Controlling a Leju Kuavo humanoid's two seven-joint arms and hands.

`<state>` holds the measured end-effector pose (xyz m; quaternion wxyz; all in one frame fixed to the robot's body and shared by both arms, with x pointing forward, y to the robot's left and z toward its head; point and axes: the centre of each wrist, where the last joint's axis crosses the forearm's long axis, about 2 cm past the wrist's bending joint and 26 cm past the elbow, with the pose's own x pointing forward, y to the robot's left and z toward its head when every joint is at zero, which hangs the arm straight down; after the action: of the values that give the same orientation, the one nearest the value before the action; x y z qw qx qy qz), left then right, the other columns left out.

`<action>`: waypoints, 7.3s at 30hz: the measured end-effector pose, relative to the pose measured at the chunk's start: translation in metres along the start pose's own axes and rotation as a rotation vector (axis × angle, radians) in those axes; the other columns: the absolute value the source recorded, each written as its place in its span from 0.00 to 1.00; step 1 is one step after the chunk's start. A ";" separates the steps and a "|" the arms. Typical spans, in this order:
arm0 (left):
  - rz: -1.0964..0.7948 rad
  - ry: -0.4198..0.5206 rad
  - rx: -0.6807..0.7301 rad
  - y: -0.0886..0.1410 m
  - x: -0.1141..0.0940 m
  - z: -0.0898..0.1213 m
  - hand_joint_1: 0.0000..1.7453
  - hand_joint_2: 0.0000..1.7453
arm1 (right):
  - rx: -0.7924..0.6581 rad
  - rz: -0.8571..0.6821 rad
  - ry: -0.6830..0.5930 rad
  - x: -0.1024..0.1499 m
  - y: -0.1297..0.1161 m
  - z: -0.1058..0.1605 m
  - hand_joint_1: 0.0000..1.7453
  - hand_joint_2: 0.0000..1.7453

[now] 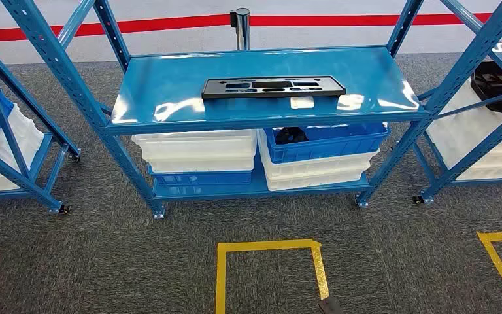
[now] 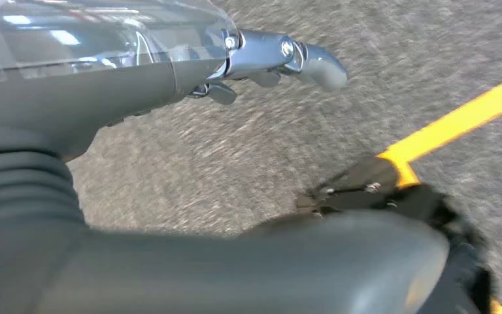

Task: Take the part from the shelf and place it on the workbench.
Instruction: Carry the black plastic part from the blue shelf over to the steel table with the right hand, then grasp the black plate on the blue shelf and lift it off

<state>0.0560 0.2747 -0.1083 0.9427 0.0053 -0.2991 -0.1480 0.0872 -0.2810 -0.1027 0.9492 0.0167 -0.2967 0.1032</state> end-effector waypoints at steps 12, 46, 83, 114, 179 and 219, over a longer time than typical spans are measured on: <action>-0.065 -0.098 -0.059 -0.006 0.015 -0.007 0.00 0.00 | 0.111 -0.057 -0.447 0.120 -0.007 -0.030 0.00 0.00; -0.187 -0.045 -0.234 -0.025 0.032 -0.013 0.00 0.00 | 0.084 1.051 -1.290 0.652 0.012 0.222 0.00 0.00; -0.189 -0.059 -0.236 -0.032 0.042 -0.016 0.00 0.00 | -0.006 1.265 -1.258 0.665 0.016 0.246 0.00 0.00; -0.191 -0.066 -0.248 -0.037 0.045 -0.016 0.00 0.00 | -0.033 1.265 -1.227 0.663 0.000 0.243 0.00 0.00; -0.196 -0.057 -0.247 -0.041 0.049 -0.017 0.00 0.00 | -0.051 1.316 -1.184 0.658 -0.012 0.239 0.00 0.00; -0.181 -0.071 -0.255 -0.045 0.045 -0.015 0.00 0.00 | -0.116 1.417 -1.112 0.641 -0.058 0.230 0.00 0.00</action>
<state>0.0873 0.2175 -0.0994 0.9073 -0.0928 -0.3092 -0.2694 0.4851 -0.2400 0.4518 0.3820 -0.1705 -0.6584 0.6257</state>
